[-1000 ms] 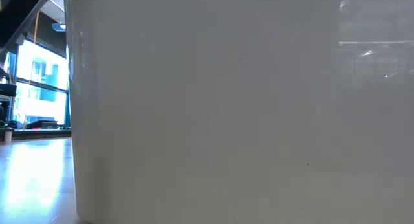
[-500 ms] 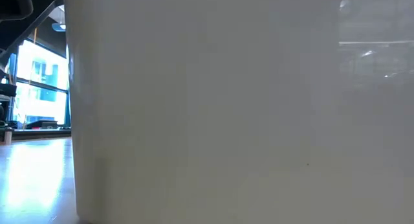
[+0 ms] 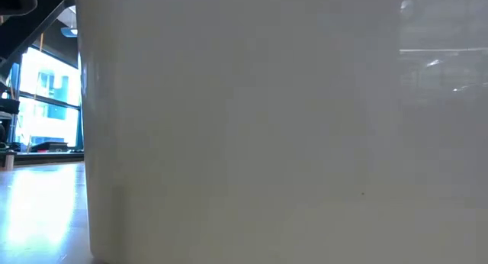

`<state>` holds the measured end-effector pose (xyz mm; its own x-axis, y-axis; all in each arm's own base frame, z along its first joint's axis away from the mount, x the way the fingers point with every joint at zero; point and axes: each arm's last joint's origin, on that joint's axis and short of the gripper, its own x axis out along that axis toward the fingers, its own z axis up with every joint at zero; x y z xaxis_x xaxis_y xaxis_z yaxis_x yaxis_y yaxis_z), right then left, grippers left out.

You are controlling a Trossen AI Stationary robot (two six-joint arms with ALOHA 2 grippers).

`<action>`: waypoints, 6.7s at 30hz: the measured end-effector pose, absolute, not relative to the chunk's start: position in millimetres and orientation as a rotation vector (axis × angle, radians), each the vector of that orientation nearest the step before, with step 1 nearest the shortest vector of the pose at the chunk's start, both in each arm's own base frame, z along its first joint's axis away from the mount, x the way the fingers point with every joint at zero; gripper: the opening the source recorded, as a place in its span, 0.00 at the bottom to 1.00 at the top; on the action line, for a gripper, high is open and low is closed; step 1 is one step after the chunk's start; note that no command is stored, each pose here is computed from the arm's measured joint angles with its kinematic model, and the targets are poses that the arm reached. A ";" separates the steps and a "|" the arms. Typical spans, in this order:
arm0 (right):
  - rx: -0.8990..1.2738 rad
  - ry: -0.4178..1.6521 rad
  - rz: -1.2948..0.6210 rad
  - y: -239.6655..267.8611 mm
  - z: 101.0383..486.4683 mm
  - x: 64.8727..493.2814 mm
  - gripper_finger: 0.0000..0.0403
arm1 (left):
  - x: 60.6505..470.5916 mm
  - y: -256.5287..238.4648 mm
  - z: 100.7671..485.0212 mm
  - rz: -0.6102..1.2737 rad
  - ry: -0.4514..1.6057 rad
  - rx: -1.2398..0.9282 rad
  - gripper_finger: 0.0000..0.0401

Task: Sort & place blocks by color
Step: Put the orange block into the gray bin, then put the green block into the white bin

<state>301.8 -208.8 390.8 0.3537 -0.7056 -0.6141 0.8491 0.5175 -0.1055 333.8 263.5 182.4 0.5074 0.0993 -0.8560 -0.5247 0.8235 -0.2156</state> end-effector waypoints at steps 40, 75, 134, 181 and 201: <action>0.265 0.975 -0.715 -193.5 373.1 290.6 0.50 | 287.6 172.8 289.0 0.376 1.151 -0.473 0.52; 0.467 1.068 -0.595 -110.0 365.8 317.8 0.50 | 271.8 -34.7 268.2 0.316 1.495 -0.259 0.52; 0.445 1.063 -0.561 -62.2 365.9 330.3 0.50 | 237.8 -235.7 150.6 0.419 1.386 -0.378 0.52; 0.549 1.049 -0.565 -50.6 365.8 332.5 0.50 | 270.0 -163.9 212.7 0.290 1.146 -0.018 0.18; 0.407 0.949 -0.747 -66.0 369.1 333.2 0.50 | 327.2 -124.0 274.3 -0.074 0.643 -0.107 0.18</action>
